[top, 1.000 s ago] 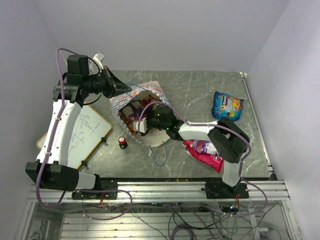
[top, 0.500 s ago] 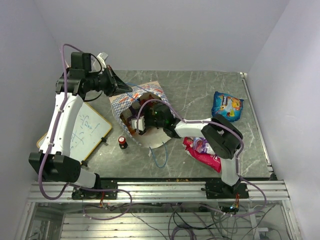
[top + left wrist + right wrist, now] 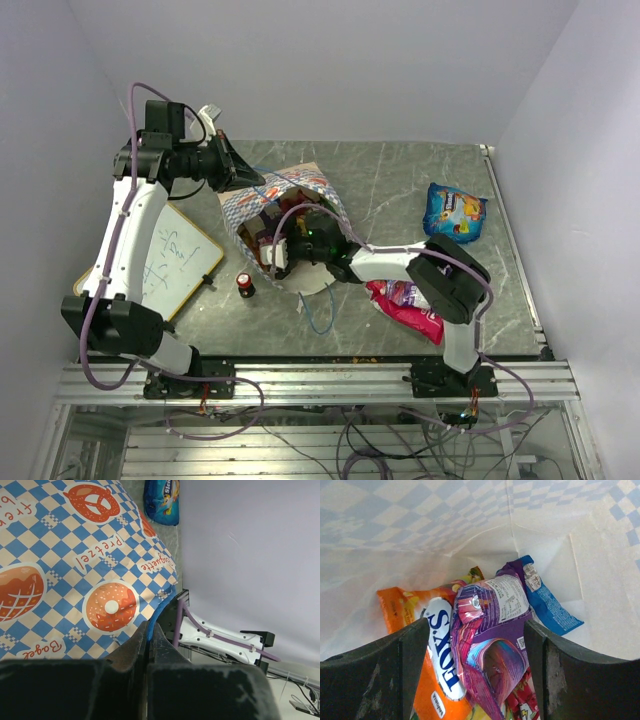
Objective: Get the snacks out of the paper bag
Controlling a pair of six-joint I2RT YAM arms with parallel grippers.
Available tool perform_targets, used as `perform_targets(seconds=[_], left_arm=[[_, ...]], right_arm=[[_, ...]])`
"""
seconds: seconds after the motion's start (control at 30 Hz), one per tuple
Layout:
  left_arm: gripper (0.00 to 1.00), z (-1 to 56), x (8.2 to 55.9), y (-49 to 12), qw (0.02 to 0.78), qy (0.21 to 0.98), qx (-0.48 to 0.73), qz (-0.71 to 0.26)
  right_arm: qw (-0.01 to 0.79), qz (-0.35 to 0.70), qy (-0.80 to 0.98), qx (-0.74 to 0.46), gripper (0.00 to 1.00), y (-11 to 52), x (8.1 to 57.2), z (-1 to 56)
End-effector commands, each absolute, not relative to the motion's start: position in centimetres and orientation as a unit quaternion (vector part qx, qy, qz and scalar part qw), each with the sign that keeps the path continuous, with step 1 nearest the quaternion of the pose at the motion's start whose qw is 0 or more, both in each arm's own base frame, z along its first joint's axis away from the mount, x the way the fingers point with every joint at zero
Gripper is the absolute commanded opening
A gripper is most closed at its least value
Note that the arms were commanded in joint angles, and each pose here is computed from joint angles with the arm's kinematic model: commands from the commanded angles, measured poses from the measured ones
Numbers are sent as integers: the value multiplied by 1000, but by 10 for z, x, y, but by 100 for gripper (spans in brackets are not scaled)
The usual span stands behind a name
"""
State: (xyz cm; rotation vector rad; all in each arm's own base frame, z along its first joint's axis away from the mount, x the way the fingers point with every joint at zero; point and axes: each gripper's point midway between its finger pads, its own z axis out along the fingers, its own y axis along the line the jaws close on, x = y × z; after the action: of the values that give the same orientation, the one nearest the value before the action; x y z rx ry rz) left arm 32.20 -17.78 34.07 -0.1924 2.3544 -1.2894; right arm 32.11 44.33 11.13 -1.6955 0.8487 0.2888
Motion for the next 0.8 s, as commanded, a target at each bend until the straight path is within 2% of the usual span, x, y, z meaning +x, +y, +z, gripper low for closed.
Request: perform_targets(seconds=[0.0, 0.1, 0.4, 0.63, 0.77], left_arm=[[7, 350, 318, -176, 229, 849, -52, -474], [7, 351, 317, -176, 226, 852, -49, -470], [7, 345, 316, -175, 212, 859, -40, -464], [7, 348, 321, -175, 213, 861, -36, -461], [7, 348, 320, -174, 210, 863, -38, -458]], right_arm=[[608, 91, 374, -694, 75, 458, 343, 115], [609, 70, 373, -697, 75, 464, 356, 102], [659, -23, 410, -630, 72, 456, 413, 129], [626, 4, 386, -677, 70, 471, 403, 97], [607, 21, 382, -697, 61, 473, 396, 85]])
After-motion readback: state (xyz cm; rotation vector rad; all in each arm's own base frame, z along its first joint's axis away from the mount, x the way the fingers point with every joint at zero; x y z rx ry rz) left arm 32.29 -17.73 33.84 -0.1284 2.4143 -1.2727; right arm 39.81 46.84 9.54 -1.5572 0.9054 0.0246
